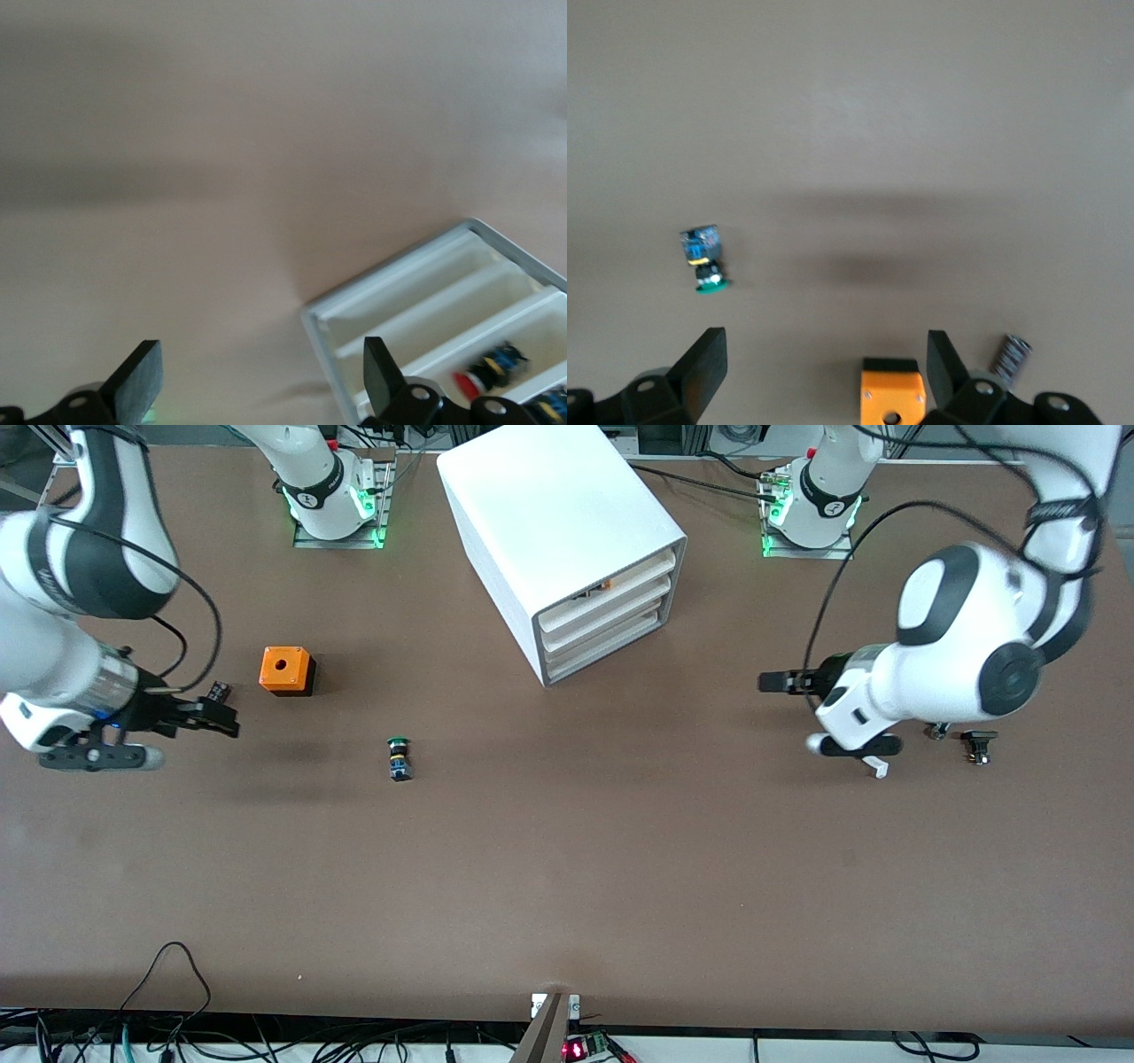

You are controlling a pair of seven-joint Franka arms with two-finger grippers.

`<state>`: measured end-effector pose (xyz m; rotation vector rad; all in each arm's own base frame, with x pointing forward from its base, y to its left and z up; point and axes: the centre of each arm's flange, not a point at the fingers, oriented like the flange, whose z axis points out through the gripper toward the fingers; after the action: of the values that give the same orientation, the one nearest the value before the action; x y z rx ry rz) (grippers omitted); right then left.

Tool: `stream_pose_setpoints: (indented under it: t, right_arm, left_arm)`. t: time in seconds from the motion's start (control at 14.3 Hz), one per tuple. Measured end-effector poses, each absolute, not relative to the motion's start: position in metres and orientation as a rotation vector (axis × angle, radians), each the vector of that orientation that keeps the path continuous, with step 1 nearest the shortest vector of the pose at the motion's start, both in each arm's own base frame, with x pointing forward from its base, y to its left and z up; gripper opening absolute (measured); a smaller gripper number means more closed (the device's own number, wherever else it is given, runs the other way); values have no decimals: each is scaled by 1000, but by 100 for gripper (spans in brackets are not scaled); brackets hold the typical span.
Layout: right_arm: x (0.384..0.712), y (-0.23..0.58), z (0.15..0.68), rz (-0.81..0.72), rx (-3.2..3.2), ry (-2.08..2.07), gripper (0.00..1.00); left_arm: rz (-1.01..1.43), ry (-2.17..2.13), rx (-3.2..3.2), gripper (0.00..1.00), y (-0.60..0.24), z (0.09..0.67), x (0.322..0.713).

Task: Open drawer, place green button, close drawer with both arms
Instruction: 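Reach the left gripper to the drawer while the right gripper approaches the button, then pull the middle drawer open with the left gripper while the right grasps button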

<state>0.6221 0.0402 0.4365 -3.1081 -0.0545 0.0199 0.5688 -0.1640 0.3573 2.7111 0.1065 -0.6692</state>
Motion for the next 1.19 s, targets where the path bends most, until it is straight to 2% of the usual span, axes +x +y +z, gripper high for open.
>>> stream_pose_setpoints:
  t: [0.21, 0.56, 0.84, 1.19]
  right_arm:
    - [631, 103, 403, -25, -3113, -68, 100]
    - [637, 156, 339, -30, -3122, -149, 100]
    - [630, 190, 295, 30, -3119, -189, 100]
    - [614, 204, 260, -14, -3111, -211, 100]
  left_arm:
    - [-757, 114, 2484, 100, -205, 276, 549]
    - [-719, 26, 2170, 100, -257, 186, 495]
    - [-732, -23, 2095, 100, -267, 158, 462]
    - [-807, -55, 2076, 99, -284, 148, 430]
